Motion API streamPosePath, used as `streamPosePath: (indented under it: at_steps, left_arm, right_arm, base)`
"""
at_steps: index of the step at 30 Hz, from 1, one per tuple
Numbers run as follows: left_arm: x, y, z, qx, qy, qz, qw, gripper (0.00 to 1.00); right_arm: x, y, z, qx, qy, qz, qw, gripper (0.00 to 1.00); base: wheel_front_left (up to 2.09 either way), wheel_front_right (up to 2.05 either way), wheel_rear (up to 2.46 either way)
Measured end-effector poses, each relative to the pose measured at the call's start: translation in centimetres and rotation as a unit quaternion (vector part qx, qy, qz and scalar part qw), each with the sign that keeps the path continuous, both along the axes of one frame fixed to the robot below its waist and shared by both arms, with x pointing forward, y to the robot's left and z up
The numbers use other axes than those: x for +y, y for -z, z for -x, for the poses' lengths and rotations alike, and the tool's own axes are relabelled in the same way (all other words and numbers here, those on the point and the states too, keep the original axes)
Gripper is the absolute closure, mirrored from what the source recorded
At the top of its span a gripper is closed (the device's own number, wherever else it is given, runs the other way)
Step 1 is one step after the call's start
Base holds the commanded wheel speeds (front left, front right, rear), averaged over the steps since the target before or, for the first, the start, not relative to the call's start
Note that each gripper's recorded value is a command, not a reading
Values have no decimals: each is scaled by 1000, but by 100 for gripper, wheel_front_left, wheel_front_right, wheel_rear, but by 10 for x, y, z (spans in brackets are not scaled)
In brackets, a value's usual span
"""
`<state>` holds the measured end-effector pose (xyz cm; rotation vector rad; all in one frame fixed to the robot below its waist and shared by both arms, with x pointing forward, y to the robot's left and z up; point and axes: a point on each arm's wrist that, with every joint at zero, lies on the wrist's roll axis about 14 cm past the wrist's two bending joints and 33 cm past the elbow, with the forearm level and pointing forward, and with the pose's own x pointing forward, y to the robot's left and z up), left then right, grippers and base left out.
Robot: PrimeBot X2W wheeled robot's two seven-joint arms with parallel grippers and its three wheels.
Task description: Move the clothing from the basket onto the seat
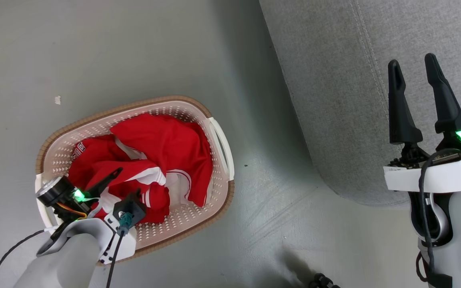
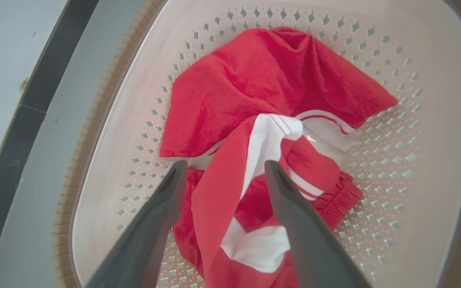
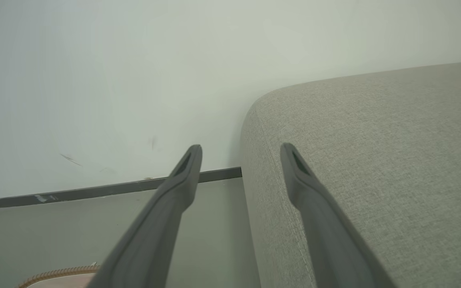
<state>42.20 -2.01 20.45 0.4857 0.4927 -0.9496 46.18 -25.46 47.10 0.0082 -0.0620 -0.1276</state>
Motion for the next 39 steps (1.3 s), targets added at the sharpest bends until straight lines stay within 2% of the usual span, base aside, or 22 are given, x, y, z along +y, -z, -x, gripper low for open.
streamPosePath:
  at_steps: [13,27,28,29,30,32,33,39]
  left_arm:
    - [0,35,6,25,26,-45,998,0]
    - [8,61,-2,16,38,-103,994,0]
    - [7,61,-4,15,37,-103,994,4]
    - [5,61,-6,12,35,-102,994,17]
    - [4,61,-8,11,34,-103,994,58]
    - [3,61,-10,10,34,-103,994,92]
    - [3,61,-9,10,34,-103,994,100]
    - [1,58,-8,7,31,-101,994,100]
  right_arm:
    - [-11,9,0,14,13,7,1000,0]
    - [-16,17,-1,27,18,15,999,0]
    - [-17,17,-1,27,19,15,999,0]
    - [-17,17,-2,27,19,16,999,0]
    - [-17,16,-3,25,18,16,999,0]
    - [-17,14,-5,22,17,17,999,0]
    - [-17,14,-6,21,17,18,999,0]
    - [-19,14,-5,21,21,17,999,0]
  base:
    - [0,0,0]
    - [0,0,0]
    - [0,0,0]
    - [0,0,0]
    - [0,0,0]
    - [0,0,0]
    - [0,0,0]
    - [0,0,0]
